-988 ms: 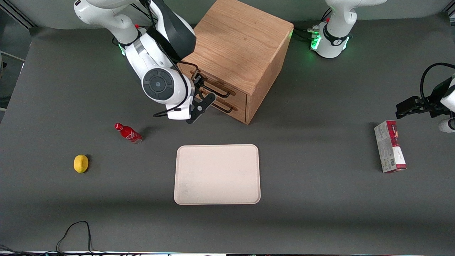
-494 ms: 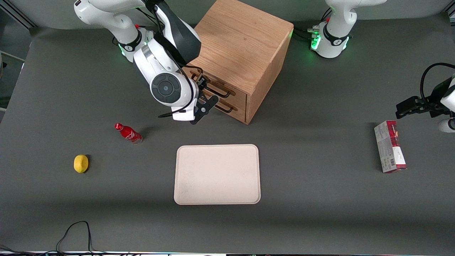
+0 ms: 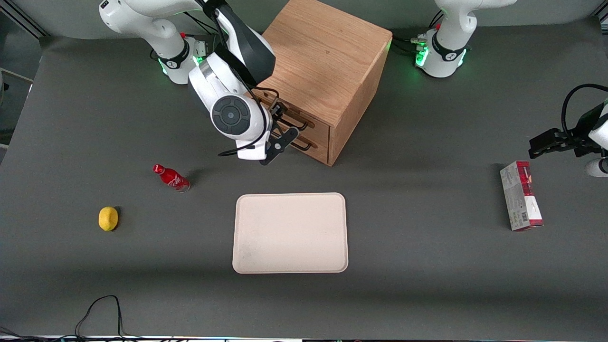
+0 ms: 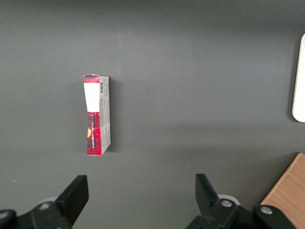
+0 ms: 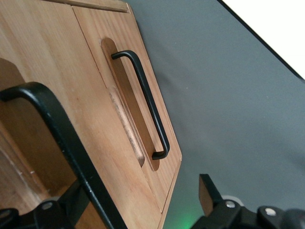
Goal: Open upper drawer
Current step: 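Align the right gripper with the upper drawer handle and close on it, then pull the upper drawer outward from the cabinet with the right gripper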
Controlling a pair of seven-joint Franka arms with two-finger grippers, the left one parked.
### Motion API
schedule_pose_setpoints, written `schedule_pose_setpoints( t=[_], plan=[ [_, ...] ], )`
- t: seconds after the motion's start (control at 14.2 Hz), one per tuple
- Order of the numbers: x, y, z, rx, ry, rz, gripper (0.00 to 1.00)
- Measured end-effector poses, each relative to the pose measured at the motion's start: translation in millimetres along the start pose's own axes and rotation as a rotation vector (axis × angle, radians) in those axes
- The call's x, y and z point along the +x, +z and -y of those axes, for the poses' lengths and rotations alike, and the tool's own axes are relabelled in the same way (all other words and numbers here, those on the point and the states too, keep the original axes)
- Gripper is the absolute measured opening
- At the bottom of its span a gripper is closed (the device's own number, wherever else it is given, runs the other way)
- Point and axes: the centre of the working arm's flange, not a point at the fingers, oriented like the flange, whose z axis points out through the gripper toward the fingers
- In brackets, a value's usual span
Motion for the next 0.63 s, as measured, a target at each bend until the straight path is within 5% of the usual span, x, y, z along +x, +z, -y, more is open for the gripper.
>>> schedule_pose_setpoints(
  t=[0.28,0.63],
  plan=[
    [0.0,0.9,1.1,0.01,0.003,0.0,0.88],
    [0.2,3.1,-5.4,0.012,0.017,0.005,1.0]
  ],
)
